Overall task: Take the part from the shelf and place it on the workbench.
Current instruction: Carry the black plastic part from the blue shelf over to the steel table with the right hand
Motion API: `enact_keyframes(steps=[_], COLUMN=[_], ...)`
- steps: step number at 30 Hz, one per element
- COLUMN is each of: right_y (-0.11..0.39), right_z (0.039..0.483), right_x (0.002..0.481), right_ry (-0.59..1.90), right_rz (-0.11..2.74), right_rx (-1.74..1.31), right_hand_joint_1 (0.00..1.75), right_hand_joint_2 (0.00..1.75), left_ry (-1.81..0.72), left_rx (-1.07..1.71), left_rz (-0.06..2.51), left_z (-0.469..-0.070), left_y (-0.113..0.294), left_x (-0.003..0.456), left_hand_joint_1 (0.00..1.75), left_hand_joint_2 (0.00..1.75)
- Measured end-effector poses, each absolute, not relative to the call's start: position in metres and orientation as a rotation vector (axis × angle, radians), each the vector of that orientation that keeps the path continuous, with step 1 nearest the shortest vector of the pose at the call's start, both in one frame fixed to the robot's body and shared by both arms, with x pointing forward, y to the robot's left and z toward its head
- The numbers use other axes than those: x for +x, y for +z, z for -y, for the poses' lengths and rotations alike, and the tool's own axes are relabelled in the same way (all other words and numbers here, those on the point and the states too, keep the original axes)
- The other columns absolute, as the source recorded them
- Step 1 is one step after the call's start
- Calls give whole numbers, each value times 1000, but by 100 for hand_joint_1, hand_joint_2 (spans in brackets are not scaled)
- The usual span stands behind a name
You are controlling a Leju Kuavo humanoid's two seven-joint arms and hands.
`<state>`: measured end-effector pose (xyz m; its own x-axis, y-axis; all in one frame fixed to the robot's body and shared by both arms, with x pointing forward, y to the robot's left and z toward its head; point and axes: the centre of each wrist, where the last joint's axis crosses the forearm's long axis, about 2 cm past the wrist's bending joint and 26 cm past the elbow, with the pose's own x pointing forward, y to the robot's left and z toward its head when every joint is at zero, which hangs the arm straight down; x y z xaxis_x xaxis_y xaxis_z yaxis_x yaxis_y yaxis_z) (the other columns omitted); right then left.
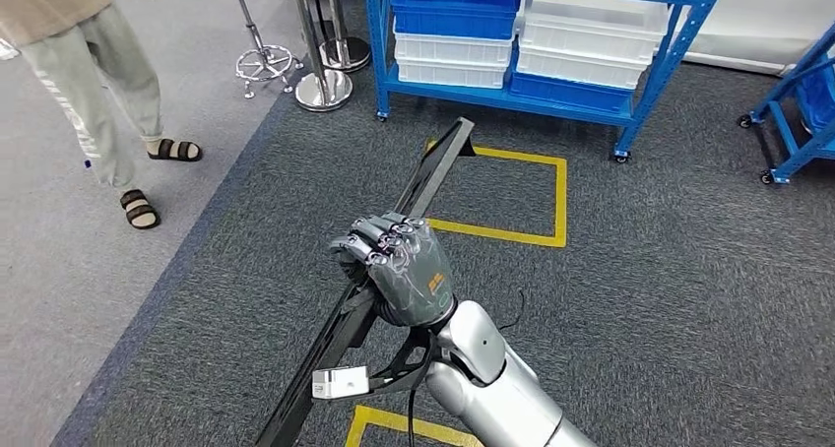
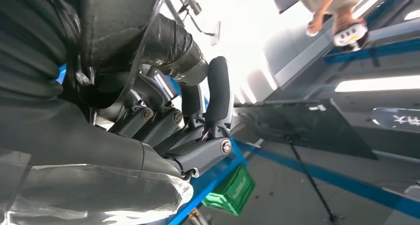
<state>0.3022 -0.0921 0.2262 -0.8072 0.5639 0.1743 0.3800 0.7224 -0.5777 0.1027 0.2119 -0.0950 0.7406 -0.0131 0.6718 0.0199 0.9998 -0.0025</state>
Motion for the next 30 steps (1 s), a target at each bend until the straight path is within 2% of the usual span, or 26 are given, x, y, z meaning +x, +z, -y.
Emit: enact_keyframes(steps=[30], right_y=[226], right_z=[96], right_x=[299], right_ry=[762], right_rz=[2599], right_rx=[-745], right_hand_joint_1=[175], right_hand_joint_2=[175], left_ry=[-27], left_rx=[-3], left_rz=[722], left_z=[-214], left_y=[-96], left_x=[101], left_hand_joint_1=[0], left_hand_joint_2=[175])
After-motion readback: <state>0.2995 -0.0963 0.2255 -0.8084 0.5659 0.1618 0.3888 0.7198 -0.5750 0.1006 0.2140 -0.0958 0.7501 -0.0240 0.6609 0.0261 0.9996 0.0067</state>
